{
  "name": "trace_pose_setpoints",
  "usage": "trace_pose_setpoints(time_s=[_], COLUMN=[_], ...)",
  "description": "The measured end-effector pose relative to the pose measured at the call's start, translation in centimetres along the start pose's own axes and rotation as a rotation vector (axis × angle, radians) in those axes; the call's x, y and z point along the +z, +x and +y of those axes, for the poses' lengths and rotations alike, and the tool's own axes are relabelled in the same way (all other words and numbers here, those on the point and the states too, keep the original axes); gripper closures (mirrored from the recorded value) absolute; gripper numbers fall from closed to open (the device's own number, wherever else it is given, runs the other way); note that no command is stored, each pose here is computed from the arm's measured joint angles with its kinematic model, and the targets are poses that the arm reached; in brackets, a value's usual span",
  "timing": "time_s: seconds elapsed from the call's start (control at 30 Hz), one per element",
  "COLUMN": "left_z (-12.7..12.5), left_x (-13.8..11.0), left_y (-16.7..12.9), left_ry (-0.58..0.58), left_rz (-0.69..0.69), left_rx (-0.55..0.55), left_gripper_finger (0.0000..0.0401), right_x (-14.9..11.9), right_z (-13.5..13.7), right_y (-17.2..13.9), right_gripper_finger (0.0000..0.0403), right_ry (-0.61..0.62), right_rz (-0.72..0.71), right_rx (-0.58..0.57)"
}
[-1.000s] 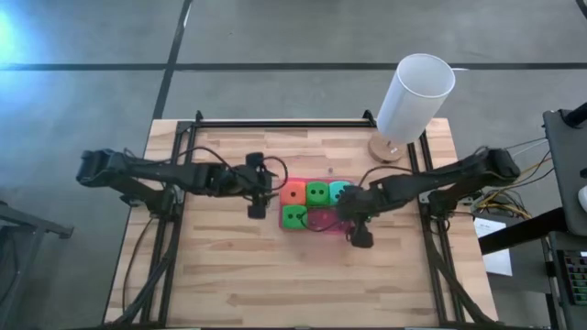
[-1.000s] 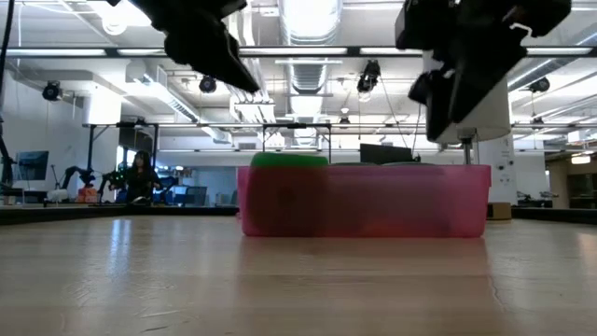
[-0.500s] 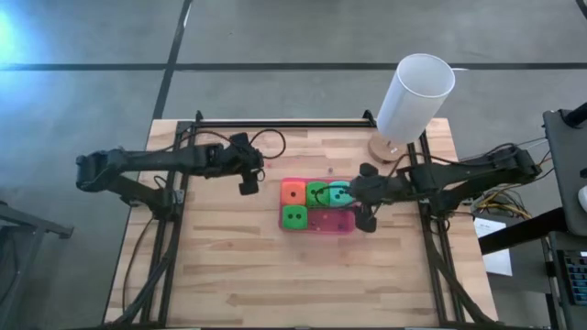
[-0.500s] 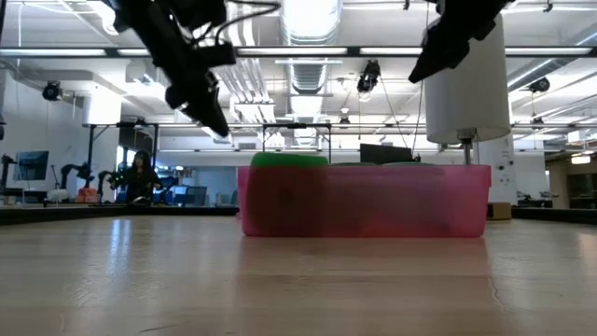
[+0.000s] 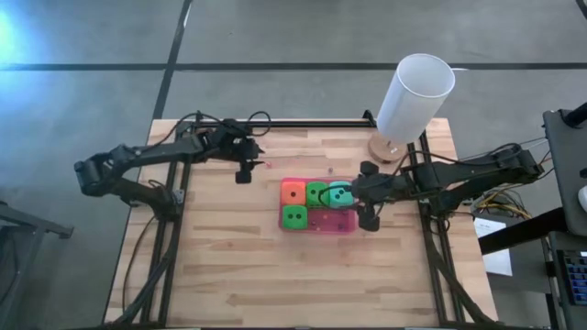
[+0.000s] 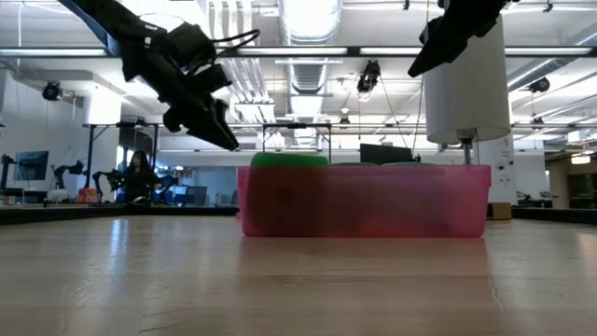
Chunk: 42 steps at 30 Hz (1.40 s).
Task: Pick & Place Dice
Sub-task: Put the small pink die into the pink bin
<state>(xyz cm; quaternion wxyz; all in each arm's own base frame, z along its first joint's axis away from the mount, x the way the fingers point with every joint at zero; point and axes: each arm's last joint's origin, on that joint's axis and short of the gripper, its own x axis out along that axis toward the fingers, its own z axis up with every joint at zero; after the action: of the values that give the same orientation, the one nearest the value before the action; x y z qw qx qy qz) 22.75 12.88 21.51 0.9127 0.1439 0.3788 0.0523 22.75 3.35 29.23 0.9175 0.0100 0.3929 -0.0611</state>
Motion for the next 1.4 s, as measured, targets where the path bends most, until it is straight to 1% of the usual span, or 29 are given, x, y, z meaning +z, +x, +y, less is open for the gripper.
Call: trace_pose_setpoints(time_s=[0.1,0.23,0.37,0.5,0.57,0.6,0.63,0.73,0.77,0.83,0.97,1.17,1.3,1.4], left_z=[0.2,0.2,1.3,2.5,2.8,2.8,2.7,2.5,2.6,2.6,3.0,3.0,3.0,3.0], left_x=[-0.6,-1.7,-1.6,-2.0,-2.3,-2.5,-2.7,-2.9,-2.9,-2.8,-2.9,-3.2,-3.1,-3.1], left_y=[0.8,2.9,4.8,6.4,6.9,7.2,7.4,7.9,8.0,8.0,8.0,8.6,8.6,8.5], left_ry=[-0.015,-0.039,-0.051,-0.089,-0.139,-0.147,-0.125,0.006,0.029,0.035,0.031,0.027,-0.072,-0.117], left_rz=[-0.002,0.075,0.110,0.201,0.252,0.276,0.292,0.286,0.277,0.270,0.257,0.259,0.266,0.269], left_rx=[-0.022,-0.071,-0.075,-0.106,-0.128,-0.142,-0.158,-0.185,-0.184,-0.177,-0.158,-0.160,-0.146,-0.139], left_gripper_finger=[0.0254,0.0271,0.0284,0.0291,0.0293,0.0294,0.0294,0.0293,0.0293,0.0293,0.0293,0.0295,0.0293,0.0293], right_x=[0.0,0.1,0.2,0.2,0.2,0.2,0.2,0.2,0.2,0.2,0.2,0.2,0.3,0.3], right_z=[0.0,0.0,0.0,0.0,0.0,0.0,0.0,0.0,0.0,0.0,0.0,0.0,0.0,0.0], right_y=[0.0,0.0,0.0,0.0,0.0,0.0,0.0,0.0,0.0,0.0,0.0,0.0,0.0,0.0], right_gripper_finger=[0.0172,0.0172,0.0172,0.0172,0.0172,0.0172,0.0172,0.0172,0.0172,0.0172,0.0172,0.0172,0.0172,0.0172], right_ry=[-0.023,-0.037,-0.035,-0.035,-0.033,-0.033,-0.033,-0.034,-0.035,-0.038,-0.038,-0.039,-0.037,-0.037], right_rz=[-0.002,-0.011,-0.019,-0.021,-0.023,-0.023,-0.023,-0.023,-0.023,-0.023,-0.023,-0.024,-0.027,-0.027], right_rx=[0.000,-0.003,-0.006,-0.005,-0.005,-0.005,-0.005,-0.004,-0.005,-0.005,-0.008,-0.009,-0.008,-0.008])
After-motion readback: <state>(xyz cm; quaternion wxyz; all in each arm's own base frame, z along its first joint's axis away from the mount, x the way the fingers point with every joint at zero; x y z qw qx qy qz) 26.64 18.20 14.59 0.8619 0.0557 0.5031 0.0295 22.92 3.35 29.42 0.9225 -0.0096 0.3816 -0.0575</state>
